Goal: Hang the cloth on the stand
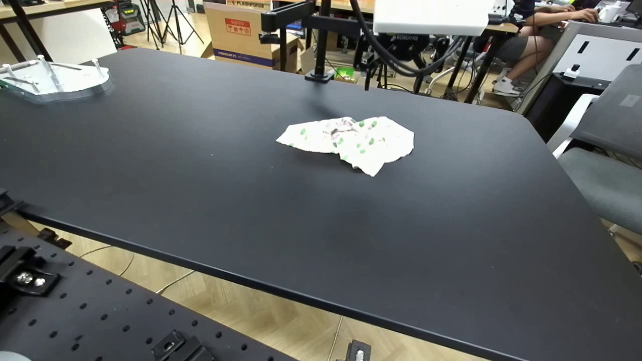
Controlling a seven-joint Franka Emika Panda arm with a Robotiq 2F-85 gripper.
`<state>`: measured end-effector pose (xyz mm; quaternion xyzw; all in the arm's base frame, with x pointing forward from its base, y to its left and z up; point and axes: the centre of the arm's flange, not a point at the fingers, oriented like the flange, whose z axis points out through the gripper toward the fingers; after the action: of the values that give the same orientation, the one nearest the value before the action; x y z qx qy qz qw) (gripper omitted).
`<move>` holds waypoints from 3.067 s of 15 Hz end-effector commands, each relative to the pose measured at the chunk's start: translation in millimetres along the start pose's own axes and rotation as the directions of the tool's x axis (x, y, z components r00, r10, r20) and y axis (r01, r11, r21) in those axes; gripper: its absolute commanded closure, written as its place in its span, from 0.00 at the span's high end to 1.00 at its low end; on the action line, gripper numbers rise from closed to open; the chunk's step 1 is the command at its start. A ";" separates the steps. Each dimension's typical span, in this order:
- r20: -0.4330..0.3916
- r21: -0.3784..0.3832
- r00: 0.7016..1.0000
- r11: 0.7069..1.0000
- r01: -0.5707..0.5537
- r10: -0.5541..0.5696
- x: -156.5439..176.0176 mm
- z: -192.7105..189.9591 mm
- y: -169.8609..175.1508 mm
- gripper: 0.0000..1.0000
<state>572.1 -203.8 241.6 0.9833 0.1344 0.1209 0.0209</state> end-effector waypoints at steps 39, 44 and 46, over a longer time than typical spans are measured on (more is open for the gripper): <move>0.218 0.295 0.971 0.955 0.026 -0.093 51.5 -54.7 -6.6 0.01; 0.194 0.328 0.979 0.945 -0.008 -0.059 78.0 -137.1 -39.6 0.01; 0.160 0.329 0.984 0.944 0.017 -0.073 94.2 -156.9 -60.2 0.01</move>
<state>606.7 -150.2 379.5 0.9755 0.1801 0.0001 -0.1264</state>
